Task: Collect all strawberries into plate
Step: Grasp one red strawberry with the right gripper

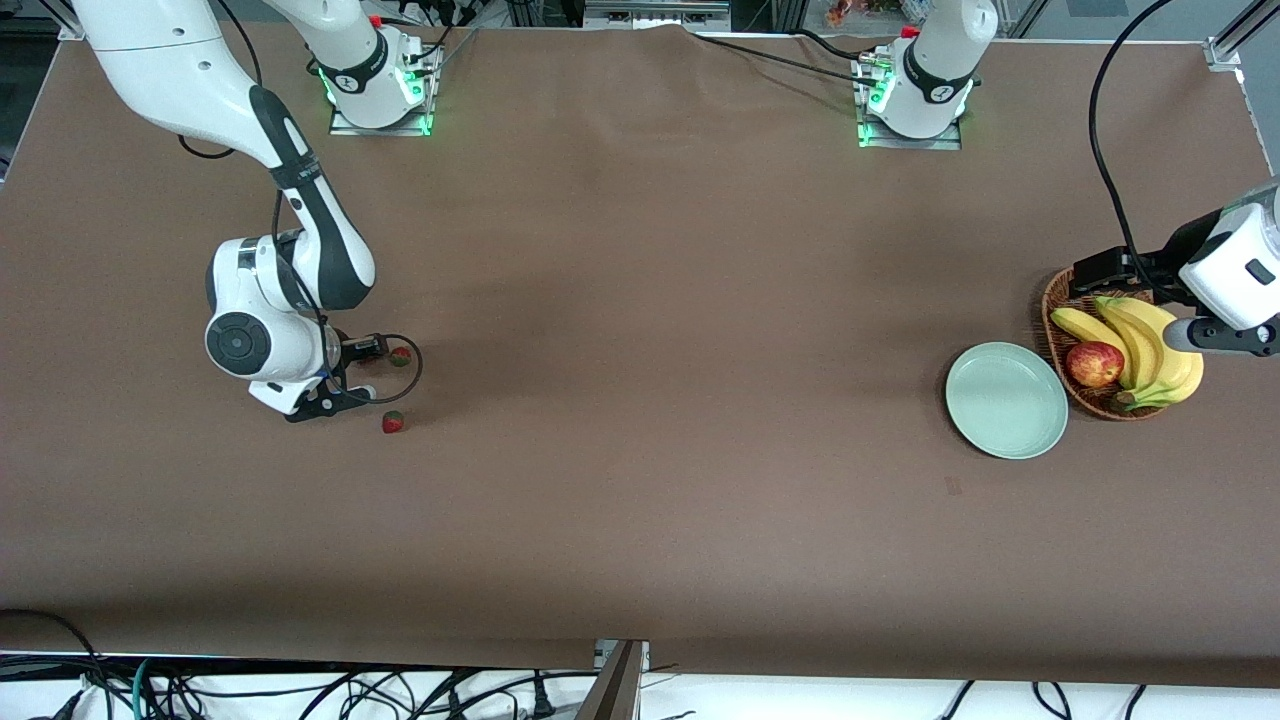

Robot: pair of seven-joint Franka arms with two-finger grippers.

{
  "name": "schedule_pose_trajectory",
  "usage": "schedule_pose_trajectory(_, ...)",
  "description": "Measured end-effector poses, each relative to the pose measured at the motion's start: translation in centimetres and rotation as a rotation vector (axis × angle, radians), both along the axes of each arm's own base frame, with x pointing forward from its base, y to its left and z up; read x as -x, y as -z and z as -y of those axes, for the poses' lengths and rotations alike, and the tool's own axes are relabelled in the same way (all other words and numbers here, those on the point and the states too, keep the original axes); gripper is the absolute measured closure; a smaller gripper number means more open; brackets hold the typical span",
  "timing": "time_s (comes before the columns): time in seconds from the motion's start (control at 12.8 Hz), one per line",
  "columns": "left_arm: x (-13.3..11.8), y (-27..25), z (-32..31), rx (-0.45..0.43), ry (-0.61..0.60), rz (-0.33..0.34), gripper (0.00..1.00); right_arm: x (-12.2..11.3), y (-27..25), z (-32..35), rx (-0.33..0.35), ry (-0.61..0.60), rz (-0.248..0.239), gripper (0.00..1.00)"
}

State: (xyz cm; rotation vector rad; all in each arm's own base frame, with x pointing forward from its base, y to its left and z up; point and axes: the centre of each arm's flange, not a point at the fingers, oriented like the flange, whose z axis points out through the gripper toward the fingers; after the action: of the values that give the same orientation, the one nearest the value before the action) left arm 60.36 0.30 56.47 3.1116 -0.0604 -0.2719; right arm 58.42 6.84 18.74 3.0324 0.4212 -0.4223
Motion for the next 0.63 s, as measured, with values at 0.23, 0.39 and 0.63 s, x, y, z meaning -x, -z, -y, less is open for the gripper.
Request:
schedule_pose_trajectory(0.23,0.00,0.00,-0.02,0.000,0.000,0.000,0.00,0.83,1.08,0.16,-0.003,0.000,0.011,0.42)
schedule_pose_trajectory(0.39,0.00,0.00,-0.02,0.000,0.000,0.000,0.00,0.98,1.26,0.19,-0.004,0.000,0.012,0.52)
schedule_pose_trajectory(0.63,-0.01,0.01,-0.02,0.000,0.000,0.000,0.00,0.87,0.96,0.31,-0.004,0.002,0.018,0.65)
